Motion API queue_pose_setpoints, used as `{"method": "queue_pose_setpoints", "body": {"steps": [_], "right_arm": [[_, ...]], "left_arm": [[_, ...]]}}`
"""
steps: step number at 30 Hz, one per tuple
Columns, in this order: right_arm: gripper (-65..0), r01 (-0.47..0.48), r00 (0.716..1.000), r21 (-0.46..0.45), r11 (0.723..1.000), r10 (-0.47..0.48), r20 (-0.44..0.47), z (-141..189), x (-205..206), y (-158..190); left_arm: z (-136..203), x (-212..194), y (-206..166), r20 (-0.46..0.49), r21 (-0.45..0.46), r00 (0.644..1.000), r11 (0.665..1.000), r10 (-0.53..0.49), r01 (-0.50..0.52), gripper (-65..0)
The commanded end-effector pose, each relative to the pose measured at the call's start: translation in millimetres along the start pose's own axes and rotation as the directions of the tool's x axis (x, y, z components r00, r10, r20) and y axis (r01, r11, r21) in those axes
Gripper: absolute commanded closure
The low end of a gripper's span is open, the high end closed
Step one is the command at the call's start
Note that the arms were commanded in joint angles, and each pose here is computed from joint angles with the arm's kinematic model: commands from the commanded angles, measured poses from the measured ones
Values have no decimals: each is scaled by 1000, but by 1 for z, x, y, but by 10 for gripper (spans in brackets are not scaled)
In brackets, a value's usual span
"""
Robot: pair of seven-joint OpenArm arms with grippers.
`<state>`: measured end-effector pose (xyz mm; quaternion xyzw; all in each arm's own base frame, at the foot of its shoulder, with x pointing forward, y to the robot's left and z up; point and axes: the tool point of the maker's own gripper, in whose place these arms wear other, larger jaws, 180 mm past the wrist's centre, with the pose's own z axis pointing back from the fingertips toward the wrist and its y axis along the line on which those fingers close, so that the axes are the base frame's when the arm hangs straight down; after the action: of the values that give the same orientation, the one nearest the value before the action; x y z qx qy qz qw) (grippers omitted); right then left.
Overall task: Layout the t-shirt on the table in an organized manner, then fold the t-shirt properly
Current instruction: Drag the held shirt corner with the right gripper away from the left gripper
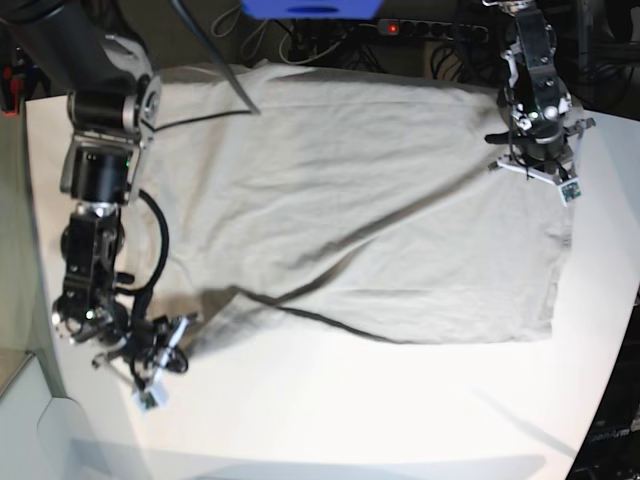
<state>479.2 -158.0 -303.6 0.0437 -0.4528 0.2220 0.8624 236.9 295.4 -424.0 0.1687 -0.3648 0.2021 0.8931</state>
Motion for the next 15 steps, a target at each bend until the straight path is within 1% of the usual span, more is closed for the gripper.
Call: {"method": "queue_pose_setpoints", "body": {"steps": [1, 5, 10, 15], "right_arm": [[-4, -32, 995, 3, 999, 32, 89, 3, 39, -1], [-4, -51, 990, 34, 998, 46, 134, -4, 77, 9], [-8, -33, 978, 83, 996, 16, 206, -15, 121, 17], [-8, -1, 972, 131, 991, -30, 232, -27, 140, 18]], "left_arm": [[1, 13, 4, 44, 13, 999, 1000, -3, 2, -14], [1, 12, 5, 43, 14, 999, 1000, -5, 4, -14], [3, 13, 5, 47, 14, 999, 1000, -5, 4, -14], [3, 13, 6, 46, 15, 999, 1000, -5, 4, -14]]}}
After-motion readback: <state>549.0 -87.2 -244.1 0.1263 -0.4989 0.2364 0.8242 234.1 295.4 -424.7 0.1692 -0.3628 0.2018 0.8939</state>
